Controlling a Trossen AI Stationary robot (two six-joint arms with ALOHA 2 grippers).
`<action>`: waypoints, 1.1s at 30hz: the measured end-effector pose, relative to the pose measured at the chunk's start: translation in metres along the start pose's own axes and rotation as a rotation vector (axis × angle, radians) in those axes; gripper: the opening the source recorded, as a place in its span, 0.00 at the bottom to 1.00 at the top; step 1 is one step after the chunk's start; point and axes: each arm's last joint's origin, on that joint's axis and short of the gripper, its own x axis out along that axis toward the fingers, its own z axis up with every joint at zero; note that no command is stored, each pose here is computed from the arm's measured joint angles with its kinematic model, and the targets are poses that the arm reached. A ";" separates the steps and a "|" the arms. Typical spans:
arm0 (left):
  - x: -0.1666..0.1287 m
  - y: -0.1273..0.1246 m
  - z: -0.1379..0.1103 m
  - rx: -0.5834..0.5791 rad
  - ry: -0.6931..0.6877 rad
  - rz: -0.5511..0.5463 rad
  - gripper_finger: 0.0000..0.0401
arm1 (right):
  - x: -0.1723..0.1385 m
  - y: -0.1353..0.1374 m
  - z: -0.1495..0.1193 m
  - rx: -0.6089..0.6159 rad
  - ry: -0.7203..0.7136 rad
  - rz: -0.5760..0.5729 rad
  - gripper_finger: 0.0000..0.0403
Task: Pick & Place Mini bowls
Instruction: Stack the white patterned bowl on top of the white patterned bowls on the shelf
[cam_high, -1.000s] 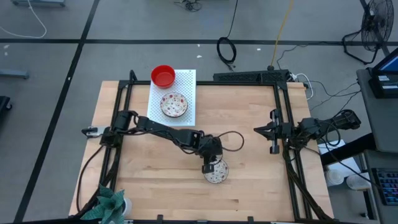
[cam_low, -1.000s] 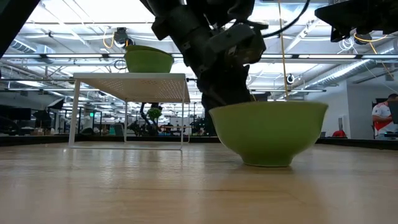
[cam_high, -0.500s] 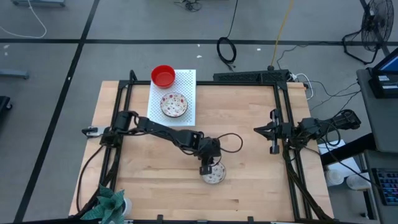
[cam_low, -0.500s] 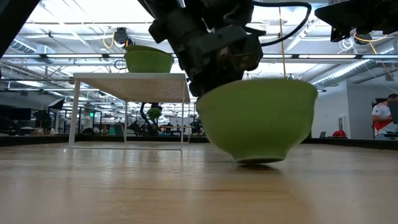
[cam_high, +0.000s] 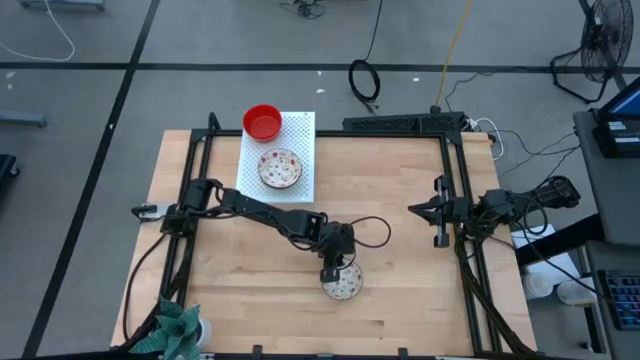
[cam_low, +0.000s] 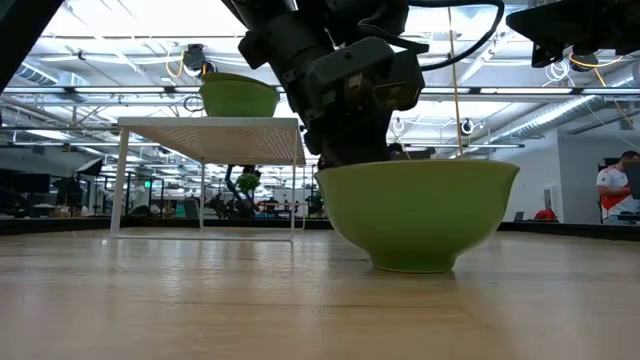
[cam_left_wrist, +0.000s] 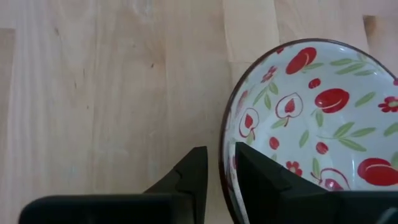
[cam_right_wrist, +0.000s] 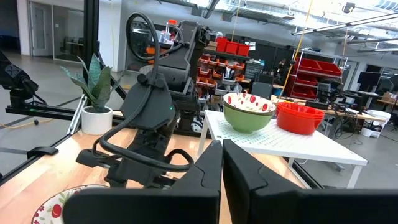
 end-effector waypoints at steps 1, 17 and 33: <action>0.000 0.000 0.000 0.008 0.000 0.002 0.20 | 0.000 0.000 0.000 0.000 0.000 0.000 0.00; -0.002 -0.001 0.003 0.043 -0.023 0.002 0.03 | 0.000 0.000 0.000 -0.012 0.000 0.000 0.00; -0.001 -0.001 0.004 0.050 -0.036 0.012 0.03 | 0.000 0.000 0.000 -0.005 0.000 0.000 0.00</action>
